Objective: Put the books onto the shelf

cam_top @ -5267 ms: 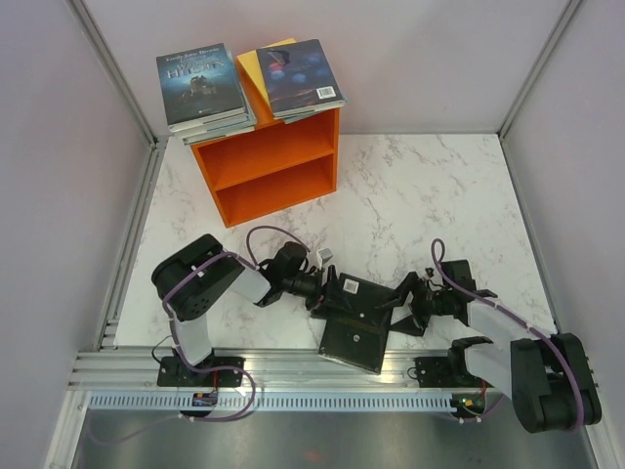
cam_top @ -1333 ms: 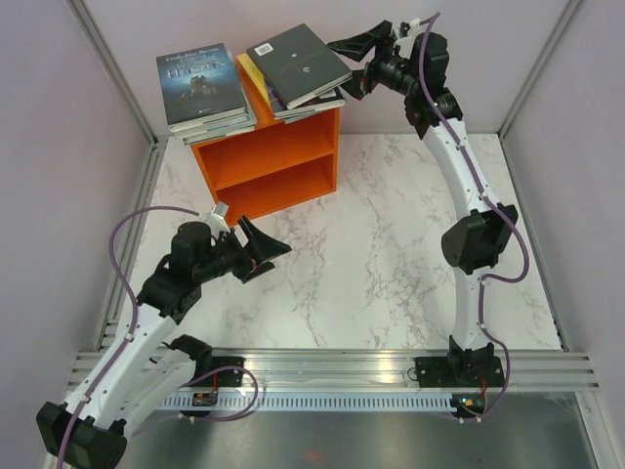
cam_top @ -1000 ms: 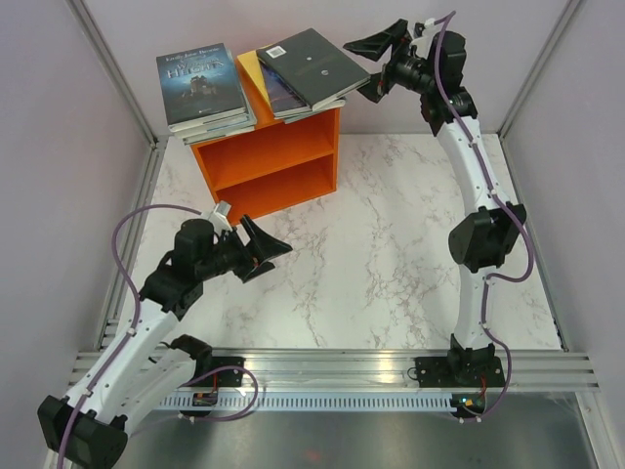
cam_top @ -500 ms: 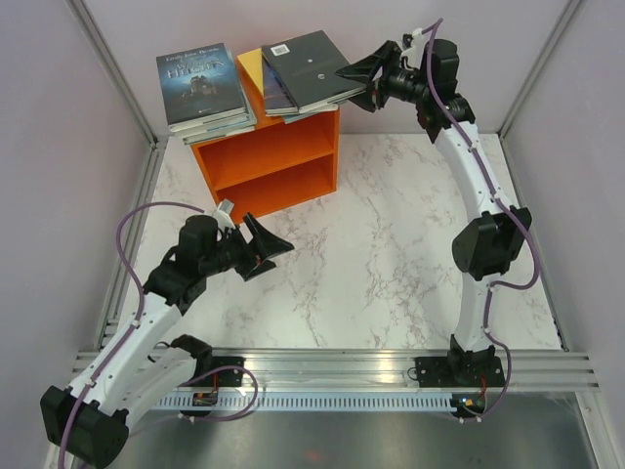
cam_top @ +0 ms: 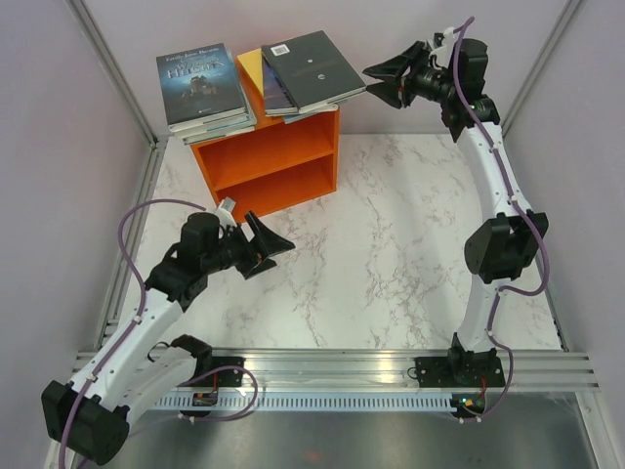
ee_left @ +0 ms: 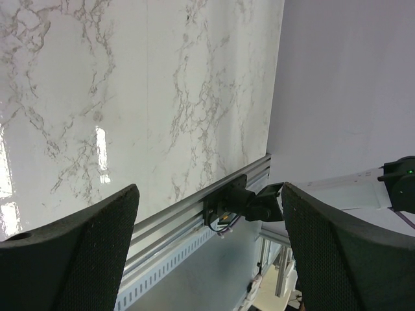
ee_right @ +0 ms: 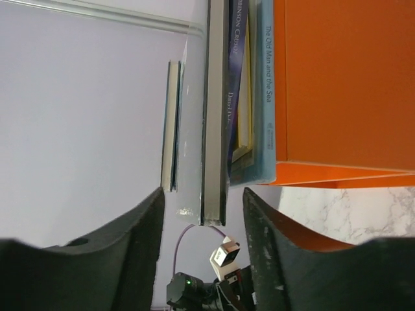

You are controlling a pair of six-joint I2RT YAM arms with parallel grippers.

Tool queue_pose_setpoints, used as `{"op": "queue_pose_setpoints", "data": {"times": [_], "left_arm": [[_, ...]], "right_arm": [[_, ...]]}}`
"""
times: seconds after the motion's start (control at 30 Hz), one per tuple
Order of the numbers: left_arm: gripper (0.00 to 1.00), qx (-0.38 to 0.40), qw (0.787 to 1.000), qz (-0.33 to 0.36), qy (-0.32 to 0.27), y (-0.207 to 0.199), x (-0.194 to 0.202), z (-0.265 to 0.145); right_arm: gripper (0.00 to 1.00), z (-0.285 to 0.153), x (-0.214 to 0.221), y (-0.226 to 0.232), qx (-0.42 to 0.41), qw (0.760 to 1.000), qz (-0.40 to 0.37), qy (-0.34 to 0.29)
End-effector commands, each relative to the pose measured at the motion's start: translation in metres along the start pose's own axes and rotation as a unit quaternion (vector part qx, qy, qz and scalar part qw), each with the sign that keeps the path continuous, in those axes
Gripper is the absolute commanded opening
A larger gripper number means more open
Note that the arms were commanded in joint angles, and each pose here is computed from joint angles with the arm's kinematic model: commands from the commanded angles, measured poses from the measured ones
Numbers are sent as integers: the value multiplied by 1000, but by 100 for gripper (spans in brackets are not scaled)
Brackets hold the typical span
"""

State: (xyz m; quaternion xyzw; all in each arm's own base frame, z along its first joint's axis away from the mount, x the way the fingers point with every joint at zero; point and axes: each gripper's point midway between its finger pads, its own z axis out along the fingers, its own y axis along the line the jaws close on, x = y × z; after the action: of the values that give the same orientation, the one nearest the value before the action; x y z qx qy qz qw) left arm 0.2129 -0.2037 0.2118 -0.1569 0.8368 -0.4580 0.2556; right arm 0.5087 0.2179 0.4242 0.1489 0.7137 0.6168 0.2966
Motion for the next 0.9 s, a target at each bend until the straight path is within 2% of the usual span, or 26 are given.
{"op": "queue_pose_setpoints", "data": {"times": [0.0,0.1,0.27,0.47,0.87], "left_arm": [[92,22,999,36,-19,-18,-13,-4],[92,22,999,37,-19,-18,-14,-3],[92,16,999,35,-18,-15,-14,0],[92,13,999,35,-18,-13,-14,2],[92,13,999,34,-19,-12,-17,6]], "right_arm": [[51,-12,5,28,-24,999,-32,-2],[45,-10,4,28,-25,999,-28,1],[40,-4,6,35,-35,999,-29,4],[26,5,15,39,-42,999,-25,15],[22,33,23,43,-60,998,-10,22]]}}
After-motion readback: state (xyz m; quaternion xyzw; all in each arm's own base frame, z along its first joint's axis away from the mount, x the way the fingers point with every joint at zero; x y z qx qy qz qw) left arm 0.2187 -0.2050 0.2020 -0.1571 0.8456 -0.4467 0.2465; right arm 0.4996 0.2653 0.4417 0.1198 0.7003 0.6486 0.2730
